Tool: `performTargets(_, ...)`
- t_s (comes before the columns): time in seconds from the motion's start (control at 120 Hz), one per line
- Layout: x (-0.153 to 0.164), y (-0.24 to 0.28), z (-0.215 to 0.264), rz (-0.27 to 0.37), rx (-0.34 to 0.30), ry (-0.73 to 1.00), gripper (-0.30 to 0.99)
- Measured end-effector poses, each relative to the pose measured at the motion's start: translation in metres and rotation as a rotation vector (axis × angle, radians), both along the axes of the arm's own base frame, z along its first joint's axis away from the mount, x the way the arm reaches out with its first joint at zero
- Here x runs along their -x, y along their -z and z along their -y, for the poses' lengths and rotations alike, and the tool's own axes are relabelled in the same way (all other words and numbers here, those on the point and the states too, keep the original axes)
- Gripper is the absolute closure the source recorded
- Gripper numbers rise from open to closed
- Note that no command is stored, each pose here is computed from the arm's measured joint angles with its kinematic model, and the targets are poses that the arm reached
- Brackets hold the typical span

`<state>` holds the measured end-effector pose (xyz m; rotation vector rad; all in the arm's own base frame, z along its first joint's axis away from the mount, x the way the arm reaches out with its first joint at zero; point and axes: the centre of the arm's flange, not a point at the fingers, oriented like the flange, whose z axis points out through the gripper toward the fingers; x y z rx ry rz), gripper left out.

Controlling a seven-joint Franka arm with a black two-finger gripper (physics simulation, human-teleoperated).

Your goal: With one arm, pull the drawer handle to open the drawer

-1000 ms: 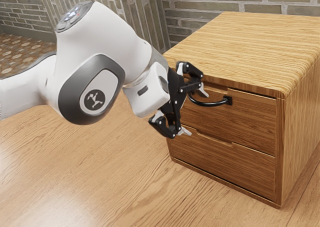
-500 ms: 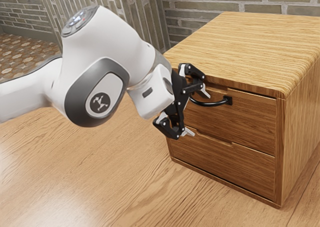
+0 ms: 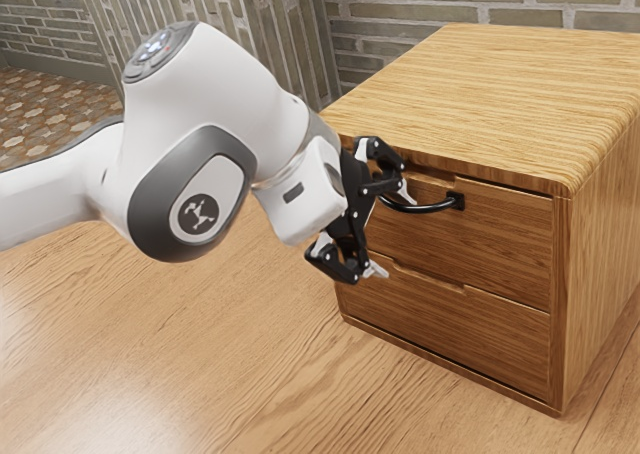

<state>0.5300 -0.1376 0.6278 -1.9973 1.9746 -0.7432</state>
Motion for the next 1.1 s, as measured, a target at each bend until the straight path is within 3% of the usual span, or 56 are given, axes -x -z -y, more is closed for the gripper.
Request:
performTargets(0.3,0.018,-0.003,-0.001,0.005,-0.007,-0.007,0.26)
performTargets(0.575,0.056,-0.002,-0.003,0.01,-0.02,-0.012,0.28)
performTargets(0.875,0.119,-0.012,0.0,0.047,-0.026,-0.012,0.29)
performTargets(1.1,0.141,-0.01,0.004,0.035,-0.025,-0.016,0.28)
